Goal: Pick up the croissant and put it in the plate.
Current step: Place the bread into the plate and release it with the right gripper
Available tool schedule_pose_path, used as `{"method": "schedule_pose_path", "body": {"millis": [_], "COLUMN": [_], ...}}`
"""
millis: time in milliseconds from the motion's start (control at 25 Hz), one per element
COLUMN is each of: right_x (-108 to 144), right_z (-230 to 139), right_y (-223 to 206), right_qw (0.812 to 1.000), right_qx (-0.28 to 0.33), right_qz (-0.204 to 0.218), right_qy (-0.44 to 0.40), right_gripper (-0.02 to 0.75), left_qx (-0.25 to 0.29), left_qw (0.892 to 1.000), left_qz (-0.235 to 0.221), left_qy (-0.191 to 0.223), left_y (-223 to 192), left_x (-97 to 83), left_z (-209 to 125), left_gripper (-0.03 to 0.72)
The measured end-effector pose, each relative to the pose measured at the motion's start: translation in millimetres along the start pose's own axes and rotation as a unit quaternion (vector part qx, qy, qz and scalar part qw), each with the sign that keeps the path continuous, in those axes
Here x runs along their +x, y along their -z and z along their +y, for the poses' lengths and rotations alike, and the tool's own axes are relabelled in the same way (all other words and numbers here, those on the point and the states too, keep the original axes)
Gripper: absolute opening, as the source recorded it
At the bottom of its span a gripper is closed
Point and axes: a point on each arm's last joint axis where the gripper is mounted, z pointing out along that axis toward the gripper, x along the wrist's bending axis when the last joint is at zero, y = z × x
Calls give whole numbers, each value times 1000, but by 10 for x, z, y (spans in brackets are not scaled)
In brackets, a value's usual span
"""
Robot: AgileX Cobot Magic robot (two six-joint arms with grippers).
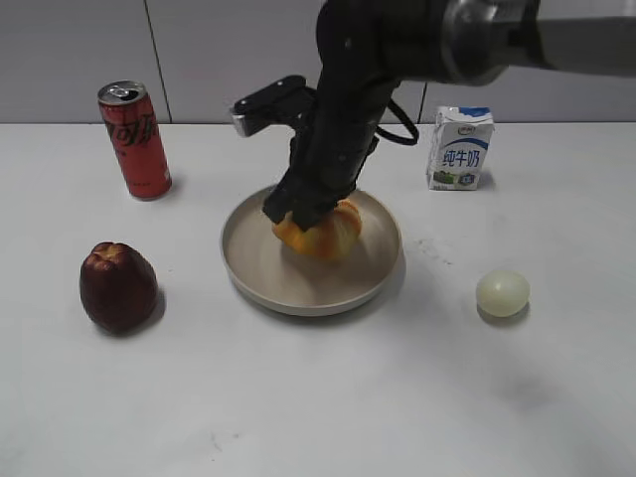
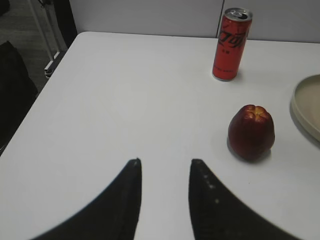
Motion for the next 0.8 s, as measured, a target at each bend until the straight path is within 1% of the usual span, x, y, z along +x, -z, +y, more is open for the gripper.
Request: {"method": "schedule_pose_path", "body": {"millis": [80, 120, 160, 200, 320, 360, 480, 640, 800], "right_x": [-19, -25, -30, -32, -37, -38, -34, -23, -66], "right_z": [-14, -19, -14, -10, 22, 34, 64, 178, 304], "right_y": [-136, -188, -215, -230, -216, -207, -157, 48, 578], "right_qw": [1000, 1000, 1000, 1000, 1000, 1000, 1000, 1000, 999], "right_qx": [2, 2, -2, -5, -17, -20, -15, -15, -47], "right_qz": [-4, -5, -6, -7, -9, -10, -7, -4, -9], "right_qy": [1, 1, 1, 1, 1, 2, 4, 8, 8], "right_gripper": [71, 89, 136, 216, 524, 573, 619, 633, 636], "left_qx": [0, 0, 0, 0, 0, 0, 0, 0, 0], "left_qw": [1000, 1000, 1000, 1000, 1000, 1000, 1000, 1000, 1000], "left_qz": [0, 0, 0, 0, 0, 0, 0, 0, 0], "left_qy": [0, 0, 0, 0, 0, 0, 0, 0, 0], "left_y": [0, 0, 0, 0, 0, 0, 0, 0, 0], "left_x": [0, 0, 0, 0, 0, 0, 0, 0, 0], "left_z": [0, 0, 0, 0, 0, 0, 0, 0, 0], "left_gripper": [239, 239, 239, 239, 239, 239, 239, 239, 239]}}
